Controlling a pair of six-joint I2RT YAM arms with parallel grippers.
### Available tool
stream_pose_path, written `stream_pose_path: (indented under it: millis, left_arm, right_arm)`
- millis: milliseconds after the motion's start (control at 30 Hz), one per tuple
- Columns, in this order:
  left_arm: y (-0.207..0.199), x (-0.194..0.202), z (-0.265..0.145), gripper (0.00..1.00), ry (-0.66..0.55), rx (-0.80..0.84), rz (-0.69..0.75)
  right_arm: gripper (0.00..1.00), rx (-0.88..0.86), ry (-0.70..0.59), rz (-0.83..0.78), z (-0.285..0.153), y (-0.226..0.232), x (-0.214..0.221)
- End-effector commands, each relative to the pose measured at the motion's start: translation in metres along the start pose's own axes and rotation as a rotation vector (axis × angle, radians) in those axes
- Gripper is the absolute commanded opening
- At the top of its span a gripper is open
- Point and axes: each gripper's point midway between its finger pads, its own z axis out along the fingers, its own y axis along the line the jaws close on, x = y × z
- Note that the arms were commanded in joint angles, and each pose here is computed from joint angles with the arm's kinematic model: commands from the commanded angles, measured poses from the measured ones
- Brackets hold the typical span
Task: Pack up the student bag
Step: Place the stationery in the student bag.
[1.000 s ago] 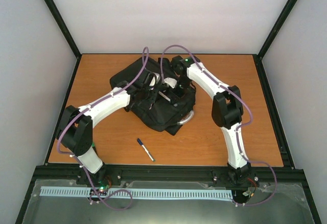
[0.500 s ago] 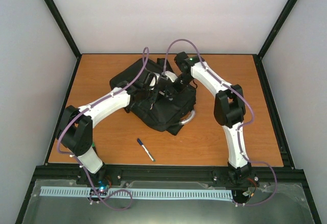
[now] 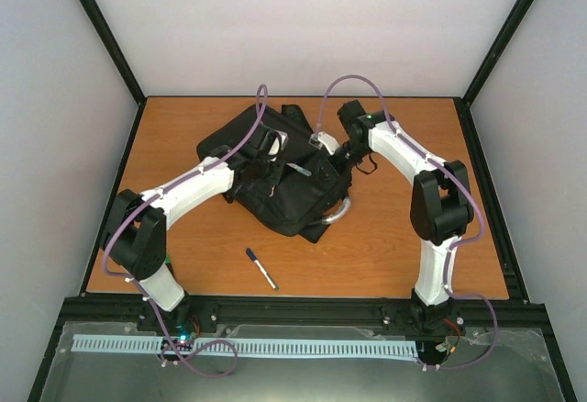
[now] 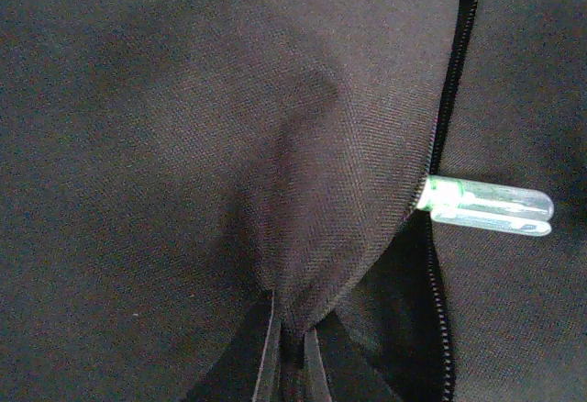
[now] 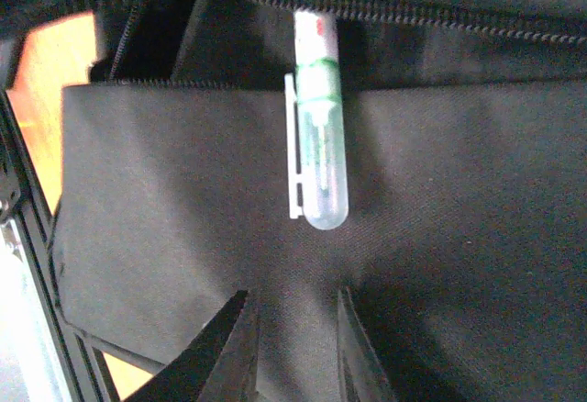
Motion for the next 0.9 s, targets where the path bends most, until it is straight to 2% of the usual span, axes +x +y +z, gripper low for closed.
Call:
stream_pose_path:
  millis: [0,100,200,567,867]
  left_arm:
    - [-0.017,-0.023,-0.017,0.01,-0.084,0.069,0.02]
    - [-0.018,-0.022,-0.017,0.01,-0.081,0.073,0.02]
    - [-0.018,-0.022,-0.017,0.01,-0.082,0.072,0.02]
    - [-0.018,-0.022,-0.016,0.02,-0.082,0.072,0.02]
    - [-0.016,-0.021,-0.014,0.02,-0.077,0.065,0.021]
  right_arm:
    - [0.21,-0.003,-0.031,-0.041,0.005,0.0,-0.003]
    - [0.15,-0.027,-0.034,-0.028,0.01,0.0,-0.005]
    - [0.12,-0.05,-0.034,-0.013,0.015,-0.002,-0.008]
    - [0.1,-0.064,-0.052,0.006,0.028,-0.015,-0.031]
    - [0.1,-0.119,-0.067,-0.005,0.045,-0.003,-0.06]
